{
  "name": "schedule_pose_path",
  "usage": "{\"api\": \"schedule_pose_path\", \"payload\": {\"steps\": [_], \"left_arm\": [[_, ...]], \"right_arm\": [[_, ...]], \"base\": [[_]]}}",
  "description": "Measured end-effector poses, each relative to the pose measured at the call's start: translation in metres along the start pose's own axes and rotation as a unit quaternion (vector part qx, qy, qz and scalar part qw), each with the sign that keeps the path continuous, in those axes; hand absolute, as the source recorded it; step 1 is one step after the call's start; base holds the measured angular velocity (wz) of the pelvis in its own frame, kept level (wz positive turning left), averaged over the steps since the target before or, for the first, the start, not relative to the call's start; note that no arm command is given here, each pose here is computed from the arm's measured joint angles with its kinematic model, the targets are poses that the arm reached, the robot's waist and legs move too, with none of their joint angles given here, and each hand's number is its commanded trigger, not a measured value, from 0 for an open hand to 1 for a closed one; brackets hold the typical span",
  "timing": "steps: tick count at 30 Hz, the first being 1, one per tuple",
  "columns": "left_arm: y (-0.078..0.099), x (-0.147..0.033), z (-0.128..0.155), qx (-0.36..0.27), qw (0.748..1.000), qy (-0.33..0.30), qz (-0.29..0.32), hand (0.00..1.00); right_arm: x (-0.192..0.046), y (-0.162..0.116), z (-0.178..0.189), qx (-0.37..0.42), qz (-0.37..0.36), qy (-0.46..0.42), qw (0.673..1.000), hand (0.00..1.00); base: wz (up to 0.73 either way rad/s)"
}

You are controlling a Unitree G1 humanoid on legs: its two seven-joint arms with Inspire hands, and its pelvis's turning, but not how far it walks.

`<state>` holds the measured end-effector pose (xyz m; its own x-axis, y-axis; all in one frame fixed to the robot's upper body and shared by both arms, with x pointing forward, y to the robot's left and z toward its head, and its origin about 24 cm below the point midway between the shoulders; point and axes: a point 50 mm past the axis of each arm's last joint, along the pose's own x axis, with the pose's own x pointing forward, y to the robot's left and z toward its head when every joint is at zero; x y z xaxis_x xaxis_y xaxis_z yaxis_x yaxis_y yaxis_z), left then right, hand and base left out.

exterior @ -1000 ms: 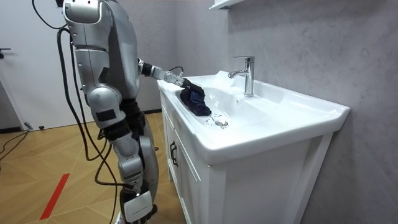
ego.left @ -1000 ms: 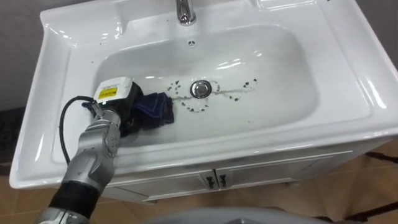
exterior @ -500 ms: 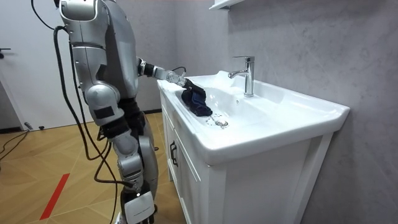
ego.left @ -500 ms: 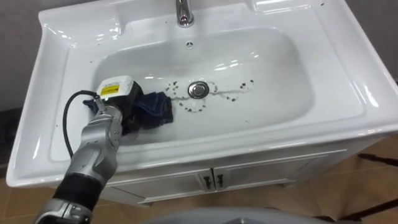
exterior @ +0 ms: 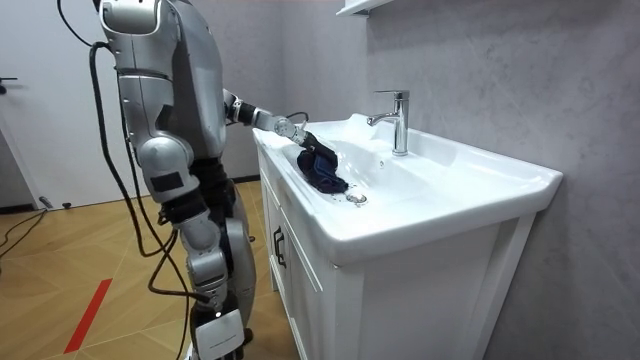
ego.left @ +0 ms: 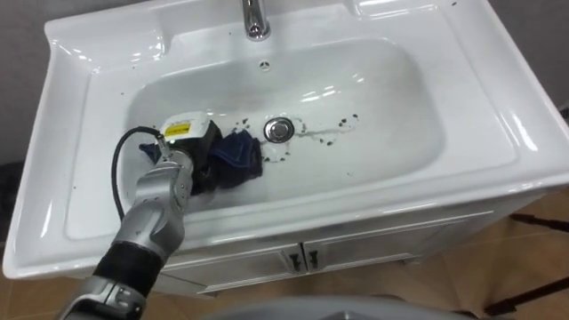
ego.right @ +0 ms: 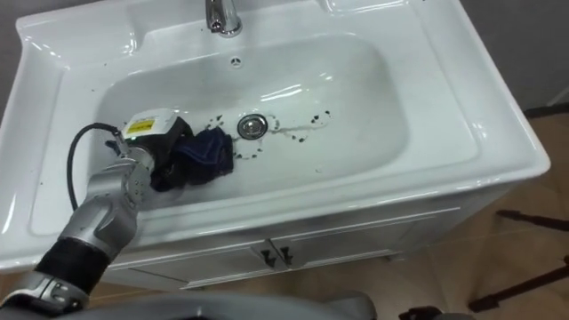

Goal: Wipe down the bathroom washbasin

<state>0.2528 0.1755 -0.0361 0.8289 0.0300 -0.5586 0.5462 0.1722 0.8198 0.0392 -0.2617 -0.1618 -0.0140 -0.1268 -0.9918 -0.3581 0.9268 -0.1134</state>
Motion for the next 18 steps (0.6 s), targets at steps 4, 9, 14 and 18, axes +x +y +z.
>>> {"api": "schedule_pose_path", "payload": {"steps": [4,9,14,18], "left_arm": [[-0.001,0.003,0.000,-0.026,1.000,-0.005,-0.011,1.00],[-0.002,0.009,0.002,-0.058,0.998,-0.016,-0.024,1.00],[-0.003,0.011,0.005,-0.073,0.997,-0.029,-0.029,1.00],[-0.003,0.012,0.010,-0.105,0.993,-0.045,-0.037,1.00]], "right_arm": [[0.000,0.002,-0.003,0.000,0.003,0.006,1.000,0.00],[0.001,0.004,-0.007,-0.001,0.006,0.010,1.000,0.00],[0.001,0.005,-0.007,-0.002,0.014,0.011,1.000,0.00],[0.001,0.006,-0.006,-0.003,0.027,0.009,1.000,0.00]], "base": [[-0.01],[-0.11],[-0.06],[0.00]]}}
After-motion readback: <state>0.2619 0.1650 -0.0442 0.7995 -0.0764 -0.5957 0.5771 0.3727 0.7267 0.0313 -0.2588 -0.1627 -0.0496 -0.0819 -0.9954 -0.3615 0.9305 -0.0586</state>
